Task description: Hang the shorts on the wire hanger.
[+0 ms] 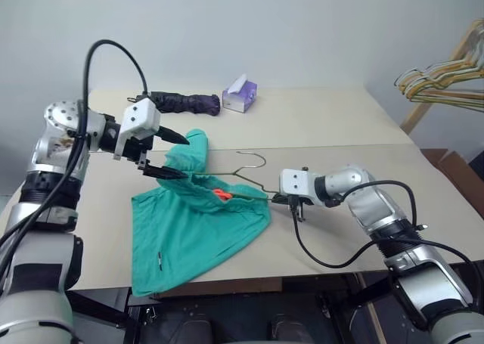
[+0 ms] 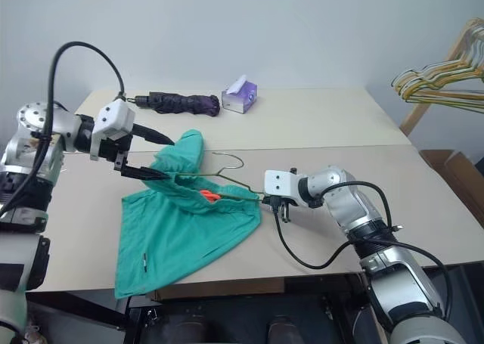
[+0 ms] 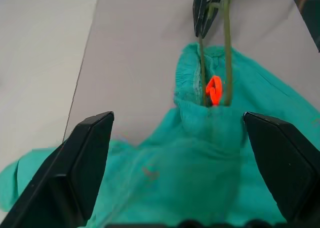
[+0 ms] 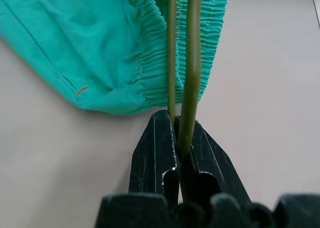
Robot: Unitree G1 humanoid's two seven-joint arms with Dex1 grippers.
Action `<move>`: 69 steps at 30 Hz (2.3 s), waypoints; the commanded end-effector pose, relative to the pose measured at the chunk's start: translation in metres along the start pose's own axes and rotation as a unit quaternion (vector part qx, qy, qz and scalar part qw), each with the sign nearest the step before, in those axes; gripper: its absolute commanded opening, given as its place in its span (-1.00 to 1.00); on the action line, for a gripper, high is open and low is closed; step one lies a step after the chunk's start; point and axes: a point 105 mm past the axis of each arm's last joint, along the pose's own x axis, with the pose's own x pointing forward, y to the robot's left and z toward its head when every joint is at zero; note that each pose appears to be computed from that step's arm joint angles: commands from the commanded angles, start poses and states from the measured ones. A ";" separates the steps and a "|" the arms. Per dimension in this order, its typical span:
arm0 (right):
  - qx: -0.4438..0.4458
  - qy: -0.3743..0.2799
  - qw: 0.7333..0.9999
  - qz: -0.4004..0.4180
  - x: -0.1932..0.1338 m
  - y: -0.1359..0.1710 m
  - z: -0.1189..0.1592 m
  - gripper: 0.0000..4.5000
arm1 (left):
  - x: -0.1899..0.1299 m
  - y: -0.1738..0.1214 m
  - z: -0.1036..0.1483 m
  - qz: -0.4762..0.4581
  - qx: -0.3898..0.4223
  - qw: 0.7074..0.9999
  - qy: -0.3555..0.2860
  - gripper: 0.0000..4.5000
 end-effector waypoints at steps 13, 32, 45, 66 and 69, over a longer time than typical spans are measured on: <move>0.005 0.010 1.000 0.003 -0.006 -0.004 0.012 -1.00 | 0.013 -0.005 -0.008 -0.064 -0.005 0.997 0.041 0.45; -0.005 -0.018 1.000 -0.024 -0.006 -0.010 0.026 -1.00 | 0.016 0.002 -0.016 -0.047 0.016 0.997 0.064 -0.95; -0.005 -0.017 0.993 -0.120 -0.030 -0.046 0.026 0.70 | 0.007 0.020 -0.011 0.009 0.041 0.997 0.066 -0.95; 0.332 -0.120 0.930 -0.106 -0.029 0.012 0.005 0.98 | -0.015 0.045 0.027 0.076 0.069 0.995 0.006 -0.95; 0.371 -0.151 0.912 -0.091 -0.004 0.017 0.012 0.98 | -0.017 0.045 0.028 0.074 0.070 0.995 0.004 -0.95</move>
